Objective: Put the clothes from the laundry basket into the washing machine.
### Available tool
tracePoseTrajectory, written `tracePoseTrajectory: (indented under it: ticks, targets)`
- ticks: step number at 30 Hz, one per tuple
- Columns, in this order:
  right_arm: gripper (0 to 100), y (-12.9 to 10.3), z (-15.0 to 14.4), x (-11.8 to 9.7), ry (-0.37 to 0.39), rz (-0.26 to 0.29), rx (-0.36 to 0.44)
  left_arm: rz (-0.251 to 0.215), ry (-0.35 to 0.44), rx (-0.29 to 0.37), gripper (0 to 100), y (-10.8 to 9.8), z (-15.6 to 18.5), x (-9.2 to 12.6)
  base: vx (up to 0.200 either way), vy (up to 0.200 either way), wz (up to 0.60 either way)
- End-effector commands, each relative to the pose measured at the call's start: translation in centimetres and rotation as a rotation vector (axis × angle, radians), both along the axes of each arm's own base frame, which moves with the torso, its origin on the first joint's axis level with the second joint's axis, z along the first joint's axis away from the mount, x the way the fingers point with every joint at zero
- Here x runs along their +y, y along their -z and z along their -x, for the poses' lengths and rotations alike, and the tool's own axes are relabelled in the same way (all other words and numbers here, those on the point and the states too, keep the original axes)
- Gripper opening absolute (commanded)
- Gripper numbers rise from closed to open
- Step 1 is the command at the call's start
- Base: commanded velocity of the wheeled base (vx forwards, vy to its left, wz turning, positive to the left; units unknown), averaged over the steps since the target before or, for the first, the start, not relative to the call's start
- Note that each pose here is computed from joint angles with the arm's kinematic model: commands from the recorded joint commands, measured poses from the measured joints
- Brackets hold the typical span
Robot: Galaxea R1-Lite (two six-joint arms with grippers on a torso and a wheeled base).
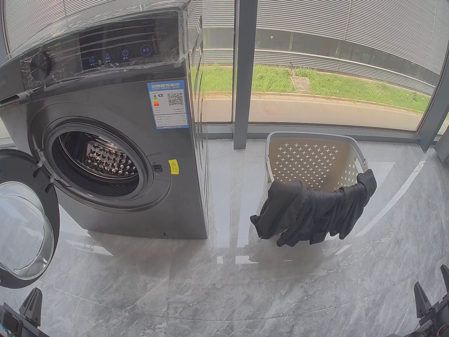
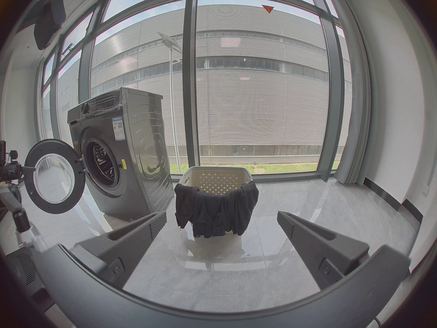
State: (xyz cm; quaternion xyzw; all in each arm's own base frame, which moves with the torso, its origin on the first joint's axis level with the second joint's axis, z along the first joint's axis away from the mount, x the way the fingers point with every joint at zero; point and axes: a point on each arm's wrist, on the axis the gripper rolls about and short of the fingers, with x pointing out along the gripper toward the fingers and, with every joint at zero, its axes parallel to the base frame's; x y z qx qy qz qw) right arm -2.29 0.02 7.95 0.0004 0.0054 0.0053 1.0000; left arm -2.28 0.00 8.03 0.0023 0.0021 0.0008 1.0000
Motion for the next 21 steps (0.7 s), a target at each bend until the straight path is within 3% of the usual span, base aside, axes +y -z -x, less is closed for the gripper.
tracePoseTrajectory:
  ticks: [1, 7, 19, 21]
  targets:
    - [100, 0.35, 0.00, 0.00, 0.000, 0.001, 0.000, -0.006, 0.006, -0.001, 0, 0.52, 0.00, -0.01, 0.000, 0.000, 0.00]
    - [100, 0.35, 0.00, 0.00, 0.000, 0.001, 0.000, 0.005, 0.006, -0.001, 0, 0.52, 0.00, -0.01, 0.000, 0.000, 0.00]
    - [100, 0.35, 0.00, 0.00, 0.000, 0.001, 0.000, 0.002, 0.009, -0.001, 0, 0.52, 0.00, -0.02, 0.200, 0.000, 0.00]
    - [100, 0.35, 0.00, 0.00, 0.000, 0.001, 0.000, 0.003, 0.009, -0.001, 0, 0.52, 0.00, -0.01, 0.000, 0.000, 0.00]
